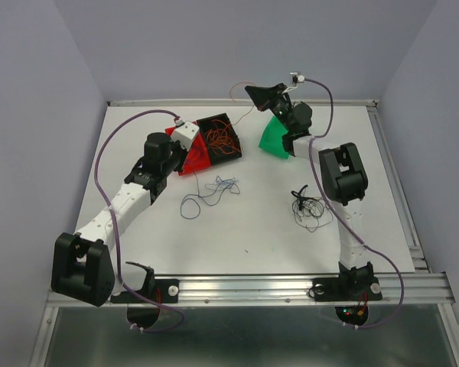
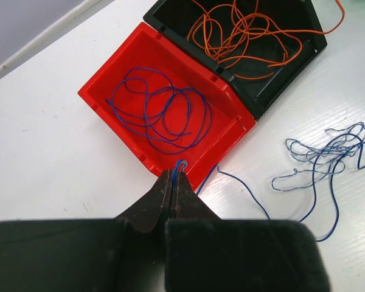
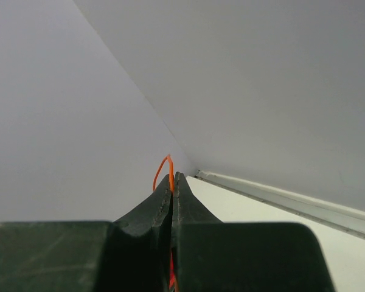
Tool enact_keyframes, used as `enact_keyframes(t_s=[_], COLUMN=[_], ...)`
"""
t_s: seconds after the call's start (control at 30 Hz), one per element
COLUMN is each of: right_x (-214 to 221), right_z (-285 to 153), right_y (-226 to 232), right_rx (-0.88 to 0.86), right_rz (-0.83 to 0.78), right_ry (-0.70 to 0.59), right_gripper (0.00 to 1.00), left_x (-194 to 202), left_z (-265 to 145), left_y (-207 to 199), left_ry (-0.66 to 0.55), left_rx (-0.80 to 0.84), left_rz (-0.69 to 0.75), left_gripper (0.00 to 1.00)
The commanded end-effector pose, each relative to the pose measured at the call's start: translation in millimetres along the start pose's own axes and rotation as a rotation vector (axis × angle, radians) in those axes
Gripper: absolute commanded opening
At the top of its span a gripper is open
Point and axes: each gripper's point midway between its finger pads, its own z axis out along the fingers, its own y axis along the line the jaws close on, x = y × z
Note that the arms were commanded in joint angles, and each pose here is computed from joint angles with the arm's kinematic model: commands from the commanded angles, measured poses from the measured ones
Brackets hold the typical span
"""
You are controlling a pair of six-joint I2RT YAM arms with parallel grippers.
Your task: Untangle the cables
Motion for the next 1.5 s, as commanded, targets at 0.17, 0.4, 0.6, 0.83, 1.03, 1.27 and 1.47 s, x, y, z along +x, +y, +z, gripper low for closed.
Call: enact_keyframes(t_s=[0.17,0.4,0.6,0.83,1.03,1.27,1.47], right_x=[48,70,94,125,159,192,215], right_z=[-9,-7,-11,-10,-14,-18,-18], right_y=[12,37,25,3,-18,-38,-51], right_rx=[-0.095,-0.148,-0.087,0.073,0.210,0.333,0.421], right_rz=[-0.033,-0.148,-0.163,-0.265,-0.395,-0.502,-0.619], right_ry=[0.095,0.132,0.175,0.260,0.389,0.525,0.637], right_gripper=[0.01,0.01,0.01,0.01,0.01,0.01,0.01], left_x=[-10,-12,-10,-13,-13,-13,-13], left_z=[0,-2,-1,-3,-4,-4,-4], left_y=[0,1,0,-1,-1,-2,-2], left_ry=[-0.039,-0.045,-0.041,-0.052,-0.053,-0.054,-0.055], left_rx=[-0.004,-0.007,-0.004,0.002,0.005,0.009,0.011], left_rz=[-0.006,-0.007,-0.003,-0.004,-0.002,-0.001,-0.002], left_gripper=[0.00,0.00,0.00,0.00,0.00,0.00,0.00])
